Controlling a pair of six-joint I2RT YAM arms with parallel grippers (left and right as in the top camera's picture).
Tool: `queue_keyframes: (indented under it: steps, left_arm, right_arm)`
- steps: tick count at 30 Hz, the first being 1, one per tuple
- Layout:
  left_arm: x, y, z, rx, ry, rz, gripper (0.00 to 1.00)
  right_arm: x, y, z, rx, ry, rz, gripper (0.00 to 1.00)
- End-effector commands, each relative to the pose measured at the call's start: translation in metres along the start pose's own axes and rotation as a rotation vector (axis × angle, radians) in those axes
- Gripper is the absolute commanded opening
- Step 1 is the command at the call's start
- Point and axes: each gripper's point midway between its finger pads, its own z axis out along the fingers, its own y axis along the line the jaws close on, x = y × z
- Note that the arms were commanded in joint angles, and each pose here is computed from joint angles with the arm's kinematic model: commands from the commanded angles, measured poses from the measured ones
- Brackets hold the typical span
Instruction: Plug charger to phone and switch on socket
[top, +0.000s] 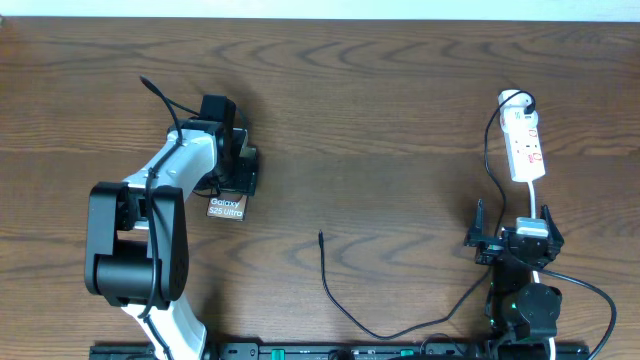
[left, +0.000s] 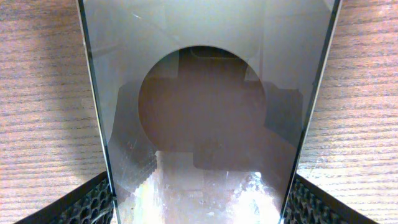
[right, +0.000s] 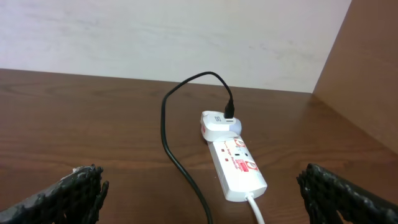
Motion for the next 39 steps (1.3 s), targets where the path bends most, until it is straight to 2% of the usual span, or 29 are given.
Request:
queue_keyframes:
  steps: [1,10,17,18,19,27,39]
  left_arm:
    - [0.028,-0.003,0.028,0.02,0.106,0.006,0.6]
    - [0.028,-0.003,0.028,0.02,0.106,0.006,0.45]
    - [0.027,-0.003,0.028,0.02,0.103,0.005,0.19]
    - [0.027,-0.003,0.028,0.02,0.103,0.006,0.11]
    - [0.027,-0.003,0.028,0.02,0.102,0.006,0.08]
    - [0.027,-0.003,0.025,0.02,0.106,0.005,0.07]
    - [0.016,-0.003,0.006,0.018,0.038,0.007,0.08]
  right_arm:
    - [0.001,0.001,0.0,-0.003,0.002,-0.008,0.99]
    - [0.001,0.001,0.0,-0.003,0.002,-0.008,0.99]
    - [0.001,0.001,0.0,-0.003,0.002,-0.008,0.99]
    - [0.001,0.001,0.0,-0.003,0.002,-0.008,0.99]
    - [0.001,0.001,0.0,-0.003,0.002,-0.008,0.99]
    - [0.001,0.001,0.0,-0.003,0.002,-0.008,0.99]
    - [0.001,0.001,0.0,-0.003,0.002,-0.008,0.99]
